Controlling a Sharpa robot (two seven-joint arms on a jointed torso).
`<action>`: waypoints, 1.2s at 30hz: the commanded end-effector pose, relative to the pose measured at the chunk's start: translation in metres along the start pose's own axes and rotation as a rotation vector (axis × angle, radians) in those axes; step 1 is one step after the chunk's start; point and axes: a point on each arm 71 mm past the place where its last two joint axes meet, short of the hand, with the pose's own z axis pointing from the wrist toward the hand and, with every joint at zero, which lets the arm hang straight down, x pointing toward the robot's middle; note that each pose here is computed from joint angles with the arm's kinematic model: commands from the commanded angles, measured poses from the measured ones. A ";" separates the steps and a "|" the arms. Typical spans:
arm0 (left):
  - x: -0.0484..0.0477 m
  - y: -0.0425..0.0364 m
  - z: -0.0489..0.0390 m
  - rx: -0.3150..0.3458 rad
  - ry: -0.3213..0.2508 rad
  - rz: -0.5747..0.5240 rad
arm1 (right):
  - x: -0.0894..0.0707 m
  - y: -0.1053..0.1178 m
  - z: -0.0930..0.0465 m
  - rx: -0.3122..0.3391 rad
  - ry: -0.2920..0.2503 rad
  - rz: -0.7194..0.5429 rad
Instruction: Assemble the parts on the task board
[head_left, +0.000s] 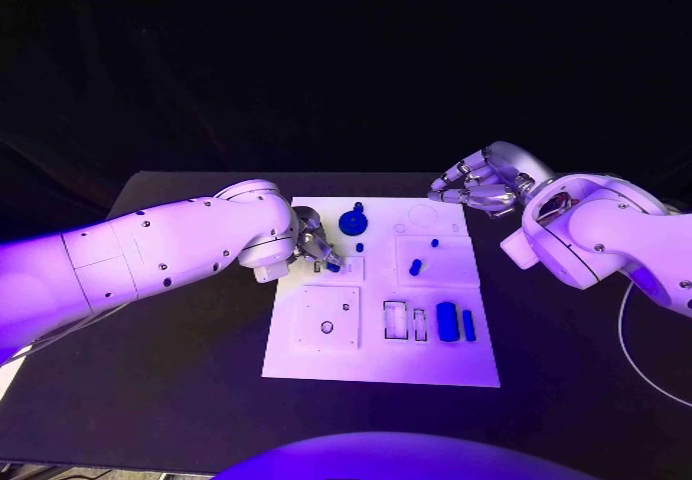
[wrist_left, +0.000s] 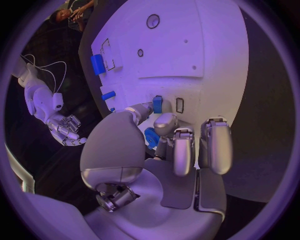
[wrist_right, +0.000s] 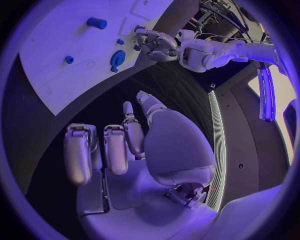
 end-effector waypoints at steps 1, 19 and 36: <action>0.0080 0.0055 0.0021 -0.064 0.045 0.039 | 0.002 0.000 0.000 -0.001 0.015 -0.006; 0.0097 -0.0012 0.0059 -0.073 0.056 0.100 | 0.002 0.000 -0.001 -0.002 0.016 -0.003; 0.0076 -0.0008 0.0105 -0.090 0.060 0.128 | 0.000 -0.001 -0.001 0.000 0.008 0.009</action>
